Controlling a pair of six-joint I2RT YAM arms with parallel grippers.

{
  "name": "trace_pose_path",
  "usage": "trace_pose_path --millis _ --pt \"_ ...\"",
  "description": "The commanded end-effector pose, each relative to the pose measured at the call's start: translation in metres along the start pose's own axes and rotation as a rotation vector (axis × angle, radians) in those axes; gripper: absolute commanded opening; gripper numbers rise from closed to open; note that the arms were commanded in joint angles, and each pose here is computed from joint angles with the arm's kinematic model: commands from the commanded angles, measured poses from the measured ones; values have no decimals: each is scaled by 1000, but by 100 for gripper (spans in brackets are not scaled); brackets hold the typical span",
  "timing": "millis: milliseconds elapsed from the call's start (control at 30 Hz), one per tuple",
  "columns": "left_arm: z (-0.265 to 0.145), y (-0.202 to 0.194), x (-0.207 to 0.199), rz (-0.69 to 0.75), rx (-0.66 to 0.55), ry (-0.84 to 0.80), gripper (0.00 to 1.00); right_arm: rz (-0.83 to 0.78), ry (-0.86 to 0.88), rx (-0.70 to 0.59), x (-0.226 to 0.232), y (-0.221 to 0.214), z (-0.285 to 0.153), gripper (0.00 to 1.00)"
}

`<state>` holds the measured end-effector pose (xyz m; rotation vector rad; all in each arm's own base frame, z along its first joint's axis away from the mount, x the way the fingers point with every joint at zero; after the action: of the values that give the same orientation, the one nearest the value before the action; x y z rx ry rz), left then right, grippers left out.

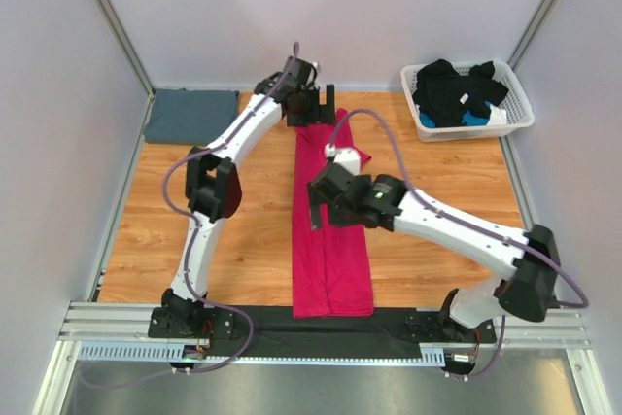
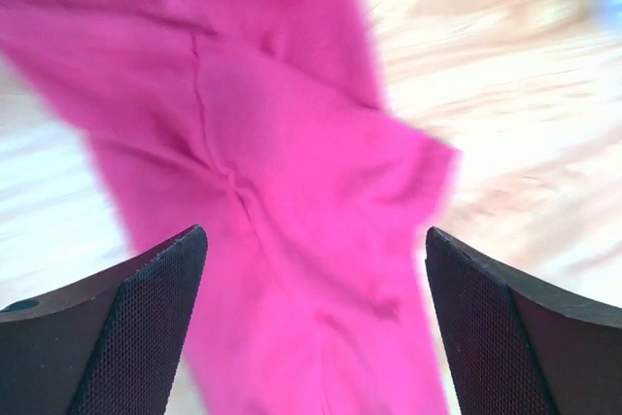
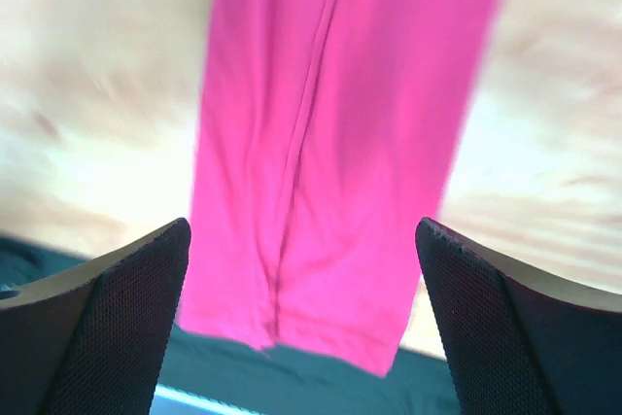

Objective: Fold and stack the t-shirts
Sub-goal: Fold the tshirt

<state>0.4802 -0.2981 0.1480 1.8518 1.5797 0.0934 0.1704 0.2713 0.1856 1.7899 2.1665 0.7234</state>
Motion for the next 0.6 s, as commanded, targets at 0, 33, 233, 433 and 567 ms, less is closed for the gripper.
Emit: trace_pose_path --millis 0,33,233,433,567 --pt "-147 71 -32 88 -307 -92 100 121 -124 -228 -44 51 -44 100" --pt "-151 62 -25 76 -284 -80 100 192 -126 -288 -54 61 -58 100" --pt "-223 -3 -4 -15 -222 -33 100 334 -39 -425 -112 90 -76 100" --pt "-230 -118 14 -162 -137 -40 98 326 -76 -490 -140 134 -39 100" --pt "-209 -167 20 -263 -54 -35 91 269 -34 -458 -121 179 0 99"
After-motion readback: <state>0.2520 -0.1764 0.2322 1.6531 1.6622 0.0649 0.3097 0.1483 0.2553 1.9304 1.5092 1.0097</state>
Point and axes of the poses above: each gripper's point midway between its finger pads, its own z axis out along the fingers, its own x axis along the line the jaws close on, y = z × x, the point moved 5 cm from there along -z, back along the fingers, and after that the axes turned 2 degrees about z, right-handed, at the moved point
